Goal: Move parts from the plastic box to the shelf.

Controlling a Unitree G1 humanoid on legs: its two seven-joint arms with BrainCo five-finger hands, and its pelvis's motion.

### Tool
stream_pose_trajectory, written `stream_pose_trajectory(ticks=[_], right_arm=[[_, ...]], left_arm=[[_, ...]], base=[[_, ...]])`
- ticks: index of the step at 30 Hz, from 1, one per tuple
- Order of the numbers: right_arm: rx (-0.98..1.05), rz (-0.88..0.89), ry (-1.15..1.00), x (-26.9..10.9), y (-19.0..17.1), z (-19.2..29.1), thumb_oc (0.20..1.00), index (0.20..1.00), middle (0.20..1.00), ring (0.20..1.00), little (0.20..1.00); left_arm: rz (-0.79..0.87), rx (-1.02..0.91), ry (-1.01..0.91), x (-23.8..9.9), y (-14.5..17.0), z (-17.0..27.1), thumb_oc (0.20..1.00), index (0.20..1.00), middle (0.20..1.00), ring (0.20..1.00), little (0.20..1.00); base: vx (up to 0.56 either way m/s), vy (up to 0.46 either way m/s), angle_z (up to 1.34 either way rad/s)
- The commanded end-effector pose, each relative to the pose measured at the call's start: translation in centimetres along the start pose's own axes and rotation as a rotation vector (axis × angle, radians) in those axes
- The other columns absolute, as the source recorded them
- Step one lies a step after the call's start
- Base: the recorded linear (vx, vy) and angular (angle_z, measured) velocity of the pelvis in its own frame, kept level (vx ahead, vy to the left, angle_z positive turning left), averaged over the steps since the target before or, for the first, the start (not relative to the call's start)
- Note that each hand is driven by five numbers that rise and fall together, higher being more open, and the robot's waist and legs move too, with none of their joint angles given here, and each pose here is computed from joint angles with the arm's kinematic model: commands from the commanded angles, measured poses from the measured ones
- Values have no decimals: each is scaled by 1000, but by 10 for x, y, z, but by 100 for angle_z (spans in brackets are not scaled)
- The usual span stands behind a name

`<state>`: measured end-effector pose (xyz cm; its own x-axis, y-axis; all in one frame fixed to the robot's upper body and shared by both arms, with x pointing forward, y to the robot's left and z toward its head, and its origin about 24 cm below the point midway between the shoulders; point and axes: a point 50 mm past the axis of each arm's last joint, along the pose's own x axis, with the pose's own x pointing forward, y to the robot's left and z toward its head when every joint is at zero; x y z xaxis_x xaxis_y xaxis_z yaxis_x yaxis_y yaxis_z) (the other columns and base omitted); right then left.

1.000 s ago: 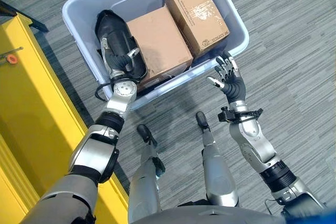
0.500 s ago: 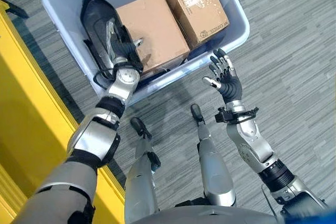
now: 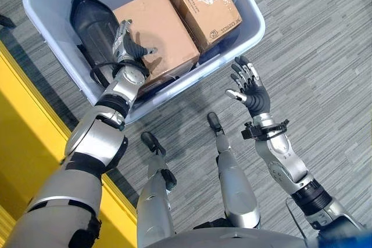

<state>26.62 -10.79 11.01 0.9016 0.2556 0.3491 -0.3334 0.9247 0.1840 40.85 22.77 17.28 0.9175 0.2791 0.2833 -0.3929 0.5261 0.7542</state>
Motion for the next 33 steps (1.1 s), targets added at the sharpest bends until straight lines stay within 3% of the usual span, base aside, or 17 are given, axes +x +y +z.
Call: stream_pose_trajectory(ticks=[1, 7, 13, 24, 33], right_arm=[[-40, -3, -96, -1, -16, 24, 1000, 1000, 1000, 1000, 1000], [-68, 3, -96, -1, -23, 27, 1000, 1000, 1000, 1000, 1000], [-108, -23, -111, 3, -33, 32, 1000, 1000, 1000, 1000, 1000], [-147, -25, -119, 4, -40, 36, 1000, 1000, 1000, 1000, 1000], [-167, -40, -129, -1, -46, 40, 1000, 1000, 1000, 1000, 1000]], left_arm=[[-74, 170, -3, -1, 0, -13, 1000, 1000, 1000, 1000, 1000], [-223, 355, -114, -13, -24, -13, 1000, 1000, 1000, 1000, 1000], [-261, 526, -344, -19, -30, 8, 1000, 1000, 1000, 1000, 1000], [-182, 709, -657, -25, -24, 46, 1000, 1000, 1000, 1000, 1000], [-86, 736, -792, -29, -11, 66, 1000, 1000, 1000, 1000, 1000]], base=[[0, 0, 0], [0, 0, 0], [-44, -10, 0], [3, 6, 4], [0, 0, 0]])
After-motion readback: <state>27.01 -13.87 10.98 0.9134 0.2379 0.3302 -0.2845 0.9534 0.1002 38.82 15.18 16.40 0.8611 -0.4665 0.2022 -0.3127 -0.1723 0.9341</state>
